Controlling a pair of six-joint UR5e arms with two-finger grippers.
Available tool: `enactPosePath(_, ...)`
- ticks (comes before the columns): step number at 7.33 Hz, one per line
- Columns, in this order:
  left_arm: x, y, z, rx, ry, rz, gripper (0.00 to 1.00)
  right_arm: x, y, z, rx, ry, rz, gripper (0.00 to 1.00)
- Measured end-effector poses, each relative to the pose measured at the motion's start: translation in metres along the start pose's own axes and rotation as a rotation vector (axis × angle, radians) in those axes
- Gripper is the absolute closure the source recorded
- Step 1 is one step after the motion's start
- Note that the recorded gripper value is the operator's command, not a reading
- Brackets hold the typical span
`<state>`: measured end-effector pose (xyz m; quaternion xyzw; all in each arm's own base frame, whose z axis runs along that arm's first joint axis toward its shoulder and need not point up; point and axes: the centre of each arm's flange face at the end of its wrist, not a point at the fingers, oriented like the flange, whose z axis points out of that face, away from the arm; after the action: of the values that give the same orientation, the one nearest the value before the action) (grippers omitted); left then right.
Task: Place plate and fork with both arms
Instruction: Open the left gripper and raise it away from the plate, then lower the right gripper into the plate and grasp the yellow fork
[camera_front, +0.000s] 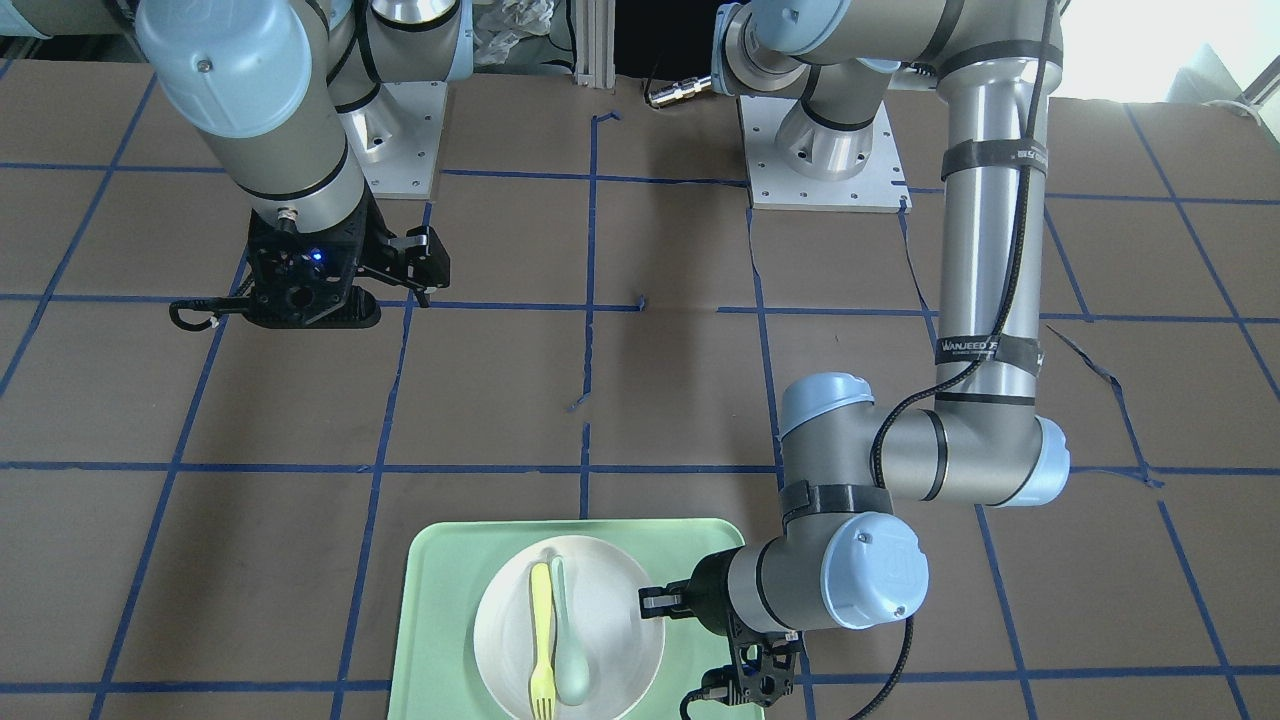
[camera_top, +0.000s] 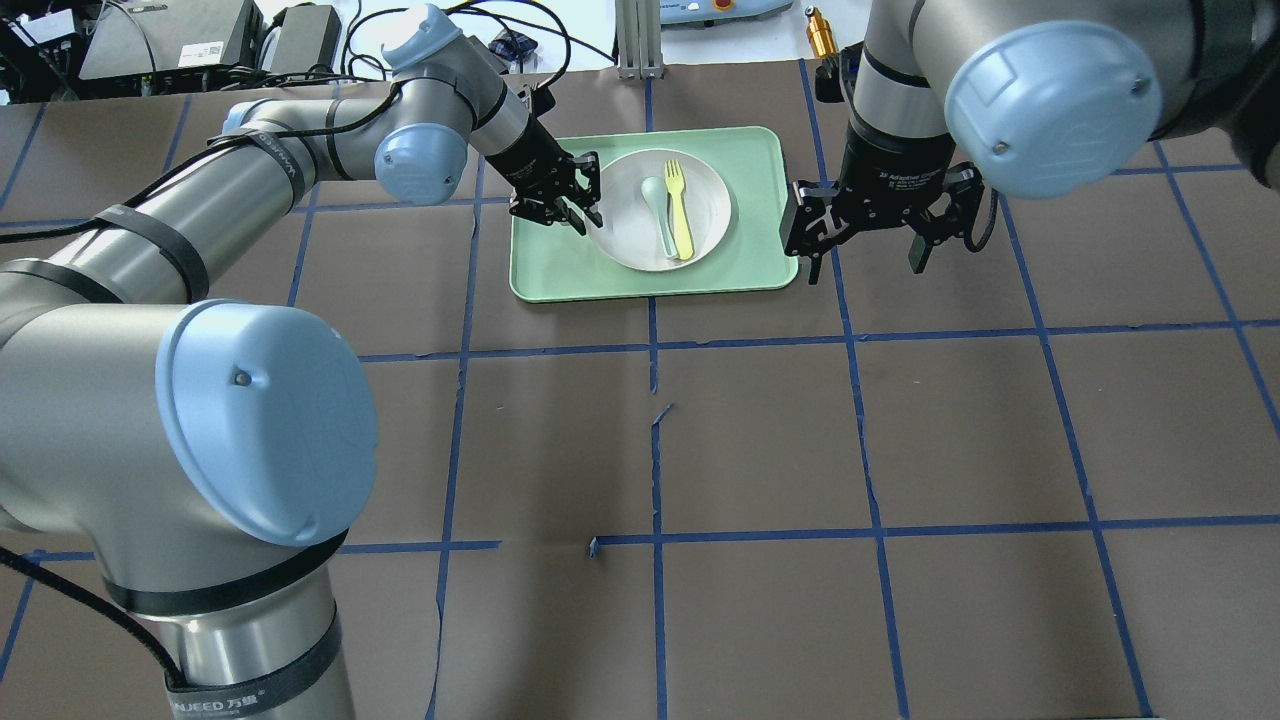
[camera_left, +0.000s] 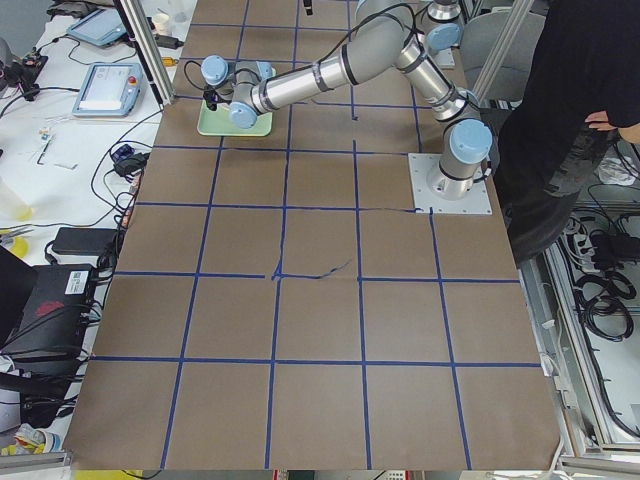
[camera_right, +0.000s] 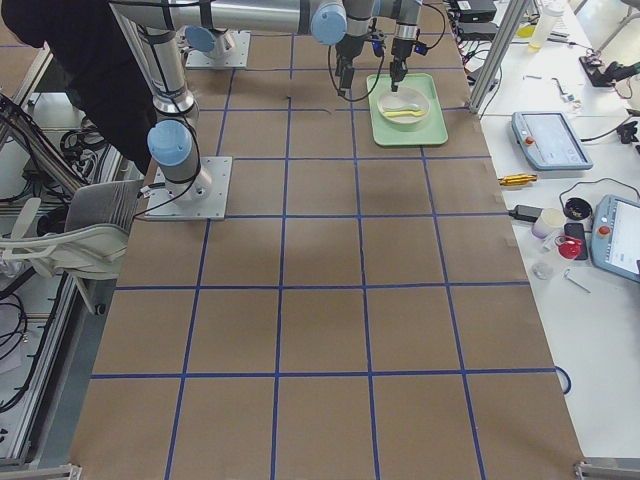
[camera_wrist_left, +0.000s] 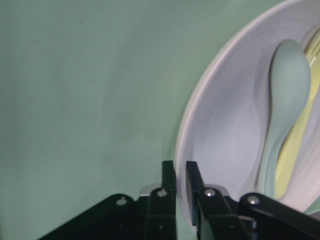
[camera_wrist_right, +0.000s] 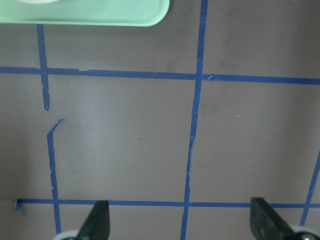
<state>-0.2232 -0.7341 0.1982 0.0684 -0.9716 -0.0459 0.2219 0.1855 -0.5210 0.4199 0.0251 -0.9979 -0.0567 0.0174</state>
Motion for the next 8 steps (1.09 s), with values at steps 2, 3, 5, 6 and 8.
enactPosePath(2, -0.004, 0.006, -0.050, 0.062, -0.105, 0.044, 0.00, 0.000, -0.026, 0.005, 0.067, 0.015, 0.001, 0.00)
enactPosePath(3, -0.022, 0.012, -0.082, 0.063, -0.210, 0.086, 0.00, -0.004, -0.051, 0.014, 0.110, 0.017, 0.001, 0.18)
enactPosePath(5, -0.070, 0.033, -0.148, 0.028, -0.391, 0.145, 0.00, -0.013, -0.111, 0.031, 0.192, 0.006, 0.006, 0.38)
enactPosePath(6, -0.094, 0.045, -0.171, 0.012, -0.450, 0.169, 0.00, -0.023, -0.144, 0.047, 0.213, -0.008, 0.013, 0.40)
enactPosePath(8, -0.132, 0.065, -0.201, -0.011, -0.499, 0.198, 0.00, -0.054, -0.193, 0.096, 0.251, -0.053, 0.022, 0.51)
